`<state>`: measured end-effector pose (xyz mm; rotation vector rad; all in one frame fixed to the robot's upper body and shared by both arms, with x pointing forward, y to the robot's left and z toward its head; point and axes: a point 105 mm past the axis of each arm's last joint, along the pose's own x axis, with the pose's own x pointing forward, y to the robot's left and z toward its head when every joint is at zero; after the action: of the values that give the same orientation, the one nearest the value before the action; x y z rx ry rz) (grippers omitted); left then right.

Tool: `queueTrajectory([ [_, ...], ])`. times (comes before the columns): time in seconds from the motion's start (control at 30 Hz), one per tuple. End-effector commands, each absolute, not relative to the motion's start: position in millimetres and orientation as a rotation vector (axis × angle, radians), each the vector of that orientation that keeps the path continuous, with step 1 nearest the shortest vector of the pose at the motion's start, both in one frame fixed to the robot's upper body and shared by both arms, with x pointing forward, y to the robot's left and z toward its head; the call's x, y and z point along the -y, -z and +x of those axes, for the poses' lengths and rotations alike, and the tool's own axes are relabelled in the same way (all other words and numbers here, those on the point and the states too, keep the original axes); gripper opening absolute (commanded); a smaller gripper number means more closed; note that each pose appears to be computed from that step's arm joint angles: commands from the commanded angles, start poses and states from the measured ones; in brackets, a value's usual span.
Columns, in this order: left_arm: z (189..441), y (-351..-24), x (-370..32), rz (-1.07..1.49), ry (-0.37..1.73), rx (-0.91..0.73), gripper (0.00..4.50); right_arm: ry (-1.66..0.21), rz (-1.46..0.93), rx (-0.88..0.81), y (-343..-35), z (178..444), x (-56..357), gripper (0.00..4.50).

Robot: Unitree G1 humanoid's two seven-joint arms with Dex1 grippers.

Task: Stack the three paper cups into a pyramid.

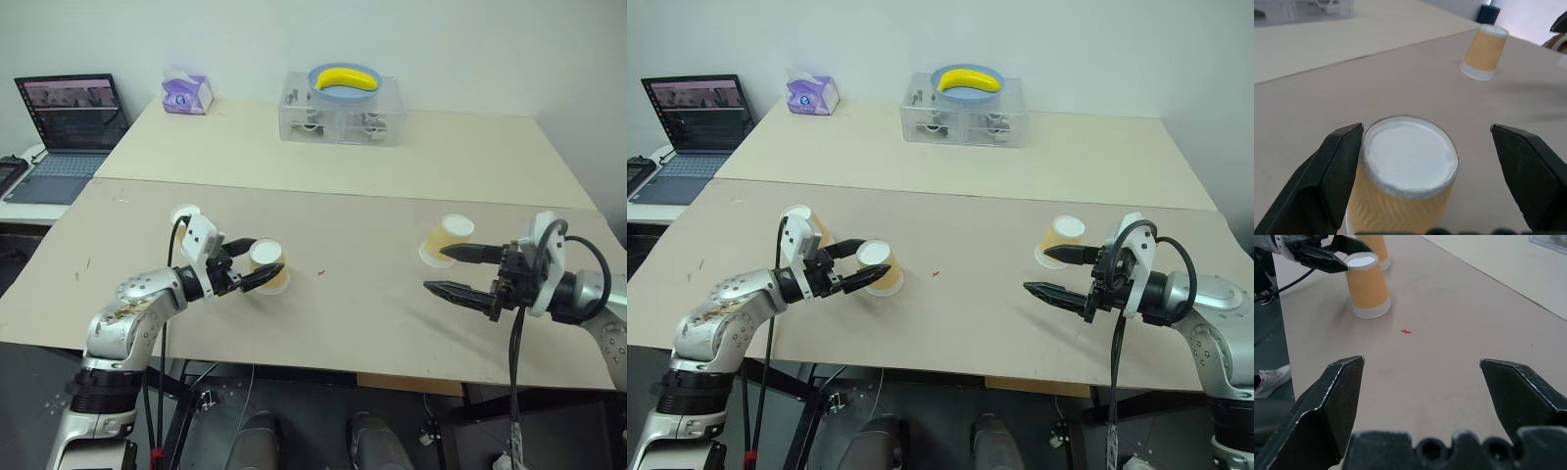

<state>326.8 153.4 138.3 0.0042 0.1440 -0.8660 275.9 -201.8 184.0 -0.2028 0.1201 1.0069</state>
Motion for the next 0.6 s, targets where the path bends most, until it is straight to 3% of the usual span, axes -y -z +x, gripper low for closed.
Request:
queueTrajectory([
  [0.03,329.9,-151.6,-153.2,0.01,0.859,-0.084,4.45,-1.01,-0.215,-0.053,-198.8,273.5,201.4,4.5],
  [0.47,335.9,-160.5,-152.2,0.017,0.847,-0.052,4.45,-1.01,-0.215,-0.04,-202.0,276.6,199.4,4.5],
  [0.6,336.6,-159.1,-153.8,0.014,0.841,-0.052,3.36,-1.007,-0.217,-0.035,-203.7,277.2,200.0,4.5],
])
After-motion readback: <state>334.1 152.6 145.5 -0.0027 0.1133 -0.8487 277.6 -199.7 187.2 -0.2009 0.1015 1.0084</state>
